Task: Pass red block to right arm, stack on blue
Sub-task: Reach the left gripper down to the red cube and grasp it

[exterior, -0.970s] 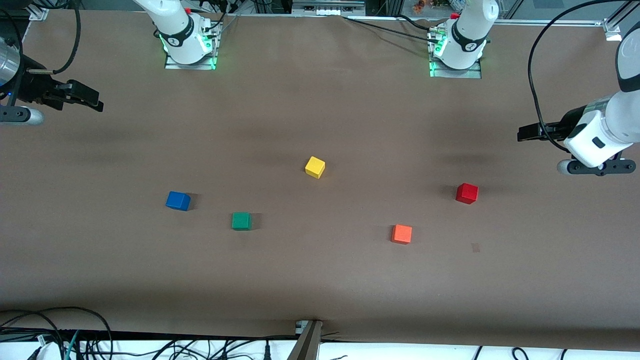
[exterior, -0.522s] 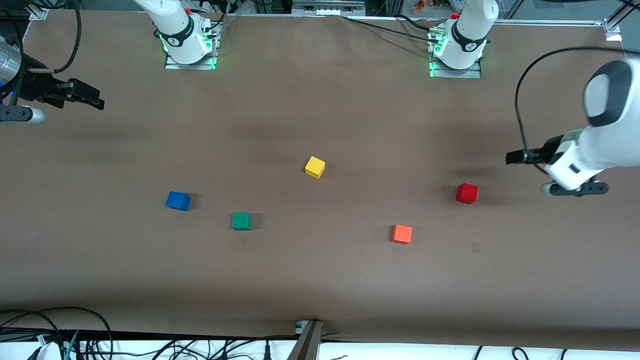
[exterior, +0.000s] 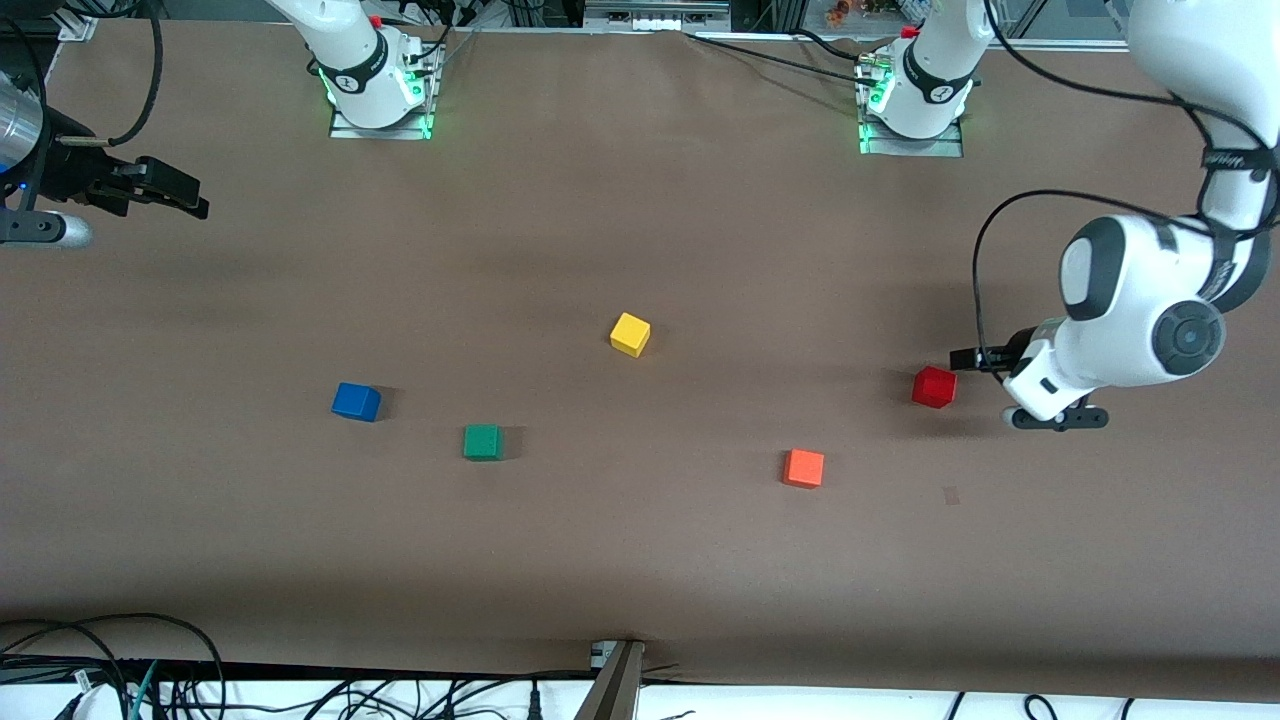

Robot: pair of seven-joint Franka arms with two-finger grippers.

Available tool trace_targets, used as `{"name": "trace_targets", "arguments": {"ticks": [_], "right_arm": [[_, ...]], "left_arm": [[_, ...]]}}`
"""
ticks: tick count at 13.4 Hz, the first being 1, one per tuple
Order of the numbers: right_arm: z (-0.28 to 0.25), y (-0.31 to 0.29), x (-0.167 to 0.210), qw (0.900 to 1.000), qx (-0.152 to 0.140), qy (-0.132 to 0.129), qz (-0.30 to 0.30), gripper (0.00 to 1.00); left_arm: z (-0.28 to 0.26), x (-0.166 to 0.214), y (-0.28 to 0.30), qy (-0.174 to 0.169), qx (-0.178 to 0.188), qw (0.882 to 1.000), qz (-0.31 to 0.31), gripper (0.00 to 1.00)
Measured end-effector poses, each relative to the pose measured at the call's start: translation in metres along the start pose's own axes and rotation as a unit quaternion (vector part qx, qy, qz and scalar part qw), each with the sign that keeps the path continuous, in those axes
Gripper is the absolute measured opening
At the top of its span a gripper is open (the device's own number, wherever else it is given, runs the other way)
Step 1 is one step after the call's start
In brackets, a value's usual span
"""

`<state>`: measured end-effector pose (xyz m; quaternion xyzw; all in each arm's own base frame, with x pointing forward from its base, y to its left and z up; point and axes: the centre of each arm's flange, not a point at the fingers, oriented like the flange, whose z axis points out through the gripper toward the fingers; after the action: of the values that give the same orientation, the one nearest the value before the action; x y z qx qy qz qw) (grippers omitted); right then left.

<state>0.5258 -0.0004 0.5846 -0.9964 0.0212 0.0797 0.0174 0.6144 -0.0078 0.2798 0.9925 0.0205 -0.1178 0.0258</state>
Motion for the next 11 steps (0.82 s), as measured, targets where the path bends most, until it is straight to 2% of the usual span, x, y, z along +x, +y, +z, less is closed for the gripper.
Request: {"name": "trace_targets", "arguments": {"ticks": [3, 6, 11], "right_arm": [[0.0, 0.0, 0.0, 1.0, 0.0, -0.002, 0.0, 1.0], [0.0, 0.0, 0.0, 1.0, 0.0, -0.002, 0.0, 1.0], [0.0, -0.012, -0.001, 1.0, -0.002, -0.001, -0.011, 1.0]], "left_arm": [[0.042, 0.005, 0.008, 0.019, -0.002, 1.0, 0.007, 1.0], [0.079, 0.002, 0.021, 0.017, -0.003, 1.0, 0.018, 1.0], [0.093, 0.004, 0.022, 0.015, -0.004, 1.0, 0.021, 1.0]]}}
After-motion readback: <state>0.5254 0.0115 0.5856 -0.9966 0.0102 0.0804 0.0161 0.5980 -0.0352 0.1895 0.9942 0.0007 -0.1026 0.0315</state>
